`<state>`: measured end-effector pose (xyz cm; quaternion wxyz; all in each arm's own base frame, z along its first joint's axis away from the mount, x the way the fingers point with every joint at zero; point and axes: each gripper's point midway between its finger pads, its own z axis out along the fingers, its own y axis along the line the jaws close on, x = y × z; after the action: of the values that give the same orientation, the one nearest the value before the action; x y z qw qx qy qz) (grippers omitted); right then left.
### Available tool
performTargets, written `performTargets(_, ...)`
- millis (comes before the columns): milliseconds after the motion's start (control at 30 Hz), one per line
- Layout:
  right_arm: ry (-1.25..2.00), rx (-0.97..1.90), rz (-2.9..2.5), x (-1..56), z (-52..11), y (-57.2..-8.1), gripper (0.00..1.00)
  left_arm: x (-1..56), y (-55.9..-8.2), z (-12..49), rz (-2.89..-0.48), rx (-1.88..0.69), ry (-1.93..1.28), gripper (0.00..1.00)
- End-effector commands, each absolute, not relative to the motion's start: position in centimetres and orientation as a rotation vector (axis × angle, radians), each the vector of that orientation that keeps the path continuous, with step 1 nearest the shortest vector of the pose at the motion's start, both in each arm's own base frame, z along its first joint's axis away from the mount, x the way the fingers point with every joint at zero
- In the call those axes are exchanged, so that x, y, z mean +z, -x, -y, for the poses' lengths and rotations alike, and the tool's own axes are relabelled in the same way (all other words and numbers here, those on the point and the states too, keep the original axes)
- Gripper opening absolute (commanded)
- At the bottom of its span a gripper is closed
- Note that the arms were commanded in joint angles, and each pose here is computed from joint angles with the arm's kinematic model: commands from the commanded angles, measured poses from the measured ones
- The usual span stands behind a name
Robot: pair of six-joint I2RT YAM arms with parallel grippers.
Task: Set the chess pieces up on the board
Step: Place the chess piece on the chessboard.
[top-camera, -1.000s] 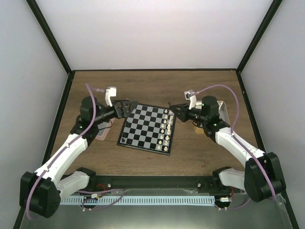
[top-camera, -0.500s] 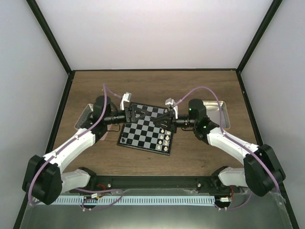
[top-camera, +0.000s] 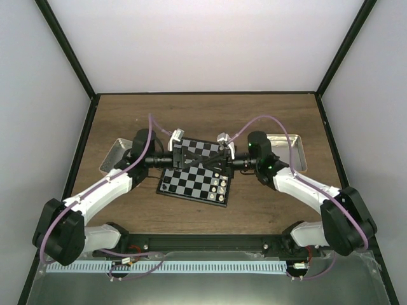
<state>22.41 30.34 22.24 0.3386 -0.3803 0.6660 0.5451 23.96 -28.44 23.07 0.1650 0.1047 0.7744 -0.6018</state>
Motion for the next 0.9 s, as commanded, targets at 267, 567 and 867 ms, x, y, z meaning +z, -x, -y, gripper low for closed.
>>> performTargets(267, 1.01, 1.402, -1.728, 23.1, -31.4, -23.5, 0.14, 24.1, -23.7, 29.0, -2.169, -1.696, -0.395, 0.15)
performTargets(567, 0.936, 1.337, -1.776, 22.8, -31.2, -24.8, 0.45, 23.7, -24.7, 28.2, -2.183, -1.545, -0.388, 0.04)
performTargets(867, 0.527, 1.011, -1.99, 20.0, -27.2, -29.4, 0.73, 19.0, -29.9, 19.4, -2.324, -0.707, -0.067, 0.04)
